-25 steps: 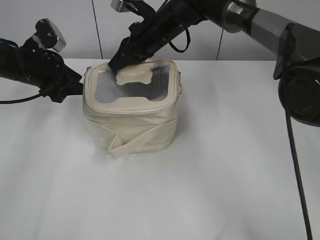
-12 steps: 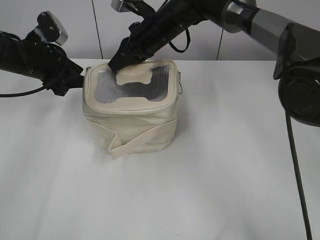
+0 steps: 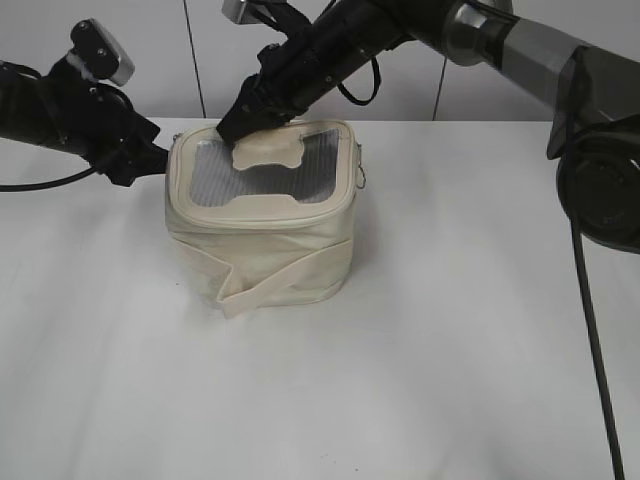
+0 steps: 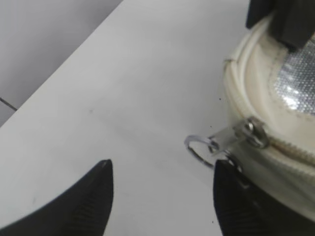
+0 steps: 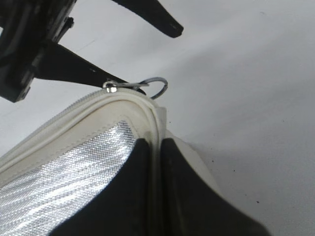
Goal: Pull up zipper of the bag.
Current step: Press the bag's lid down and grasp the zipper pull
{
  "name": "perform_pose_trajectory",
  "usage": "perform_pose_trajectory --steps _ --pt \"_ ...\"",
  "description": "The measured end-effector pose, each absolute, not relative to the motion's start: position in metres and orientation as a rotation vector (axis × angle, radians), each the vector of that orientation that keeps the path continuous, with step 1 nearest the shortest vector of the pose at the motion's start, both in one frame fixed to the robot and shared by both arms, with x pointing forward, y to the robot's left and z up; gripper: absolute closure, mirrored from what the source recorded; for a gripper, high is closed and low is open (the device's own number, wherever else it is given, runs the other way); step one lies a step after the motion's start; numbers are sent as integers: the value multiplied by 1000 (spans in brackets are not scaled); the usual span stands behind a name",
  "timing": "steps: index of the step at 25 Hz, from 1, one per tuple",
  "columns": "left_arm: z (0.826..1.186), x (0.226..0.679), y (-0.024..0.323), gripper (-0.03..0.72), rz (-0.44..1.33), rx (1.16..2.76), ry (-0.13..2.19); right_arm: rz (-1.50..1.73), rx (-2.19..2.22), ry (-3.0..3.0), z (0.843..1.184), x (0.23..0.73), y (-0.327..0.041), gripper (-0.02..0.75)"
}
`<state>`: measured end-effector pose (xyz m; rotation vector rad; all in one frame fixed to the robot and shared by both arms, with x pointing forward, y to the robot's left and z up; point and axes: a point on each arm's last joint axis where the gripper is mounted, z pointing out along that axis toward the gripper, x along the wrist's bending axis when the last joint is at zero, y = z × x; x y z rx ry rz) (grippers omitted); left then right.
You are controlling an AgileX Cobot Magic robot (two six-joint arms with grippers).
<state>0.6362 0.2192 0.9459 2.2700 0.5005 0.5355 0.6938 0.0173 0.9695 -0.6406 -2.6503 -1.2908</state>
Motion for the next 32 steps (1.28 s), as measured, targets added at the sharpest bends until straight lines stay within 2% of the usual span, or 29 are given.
perform_pose_trajectory --steps 3,8,14,18,26,32 --pt "947 637 219 166 539 2251 526 -1291 -641 -2650 969 694 17 687" --pt "950 642 217 150 566 2176 640 -1291 -642 -2650 969 694 17 688" --pt "941 636 221 150 596 2389 410 -1290 -642 -2651 969 694 17 688" --pt "939 633 221 150 581 2428 349 -1290 -642 -2651 969 694 17 689" --pt "943 634 218 158 532 2321 448 -1290 -641 -2651 969 694 17 689" --pt "944 635 217 207 525 2292 476 -1290 -641 -2651 969 694 17 689"
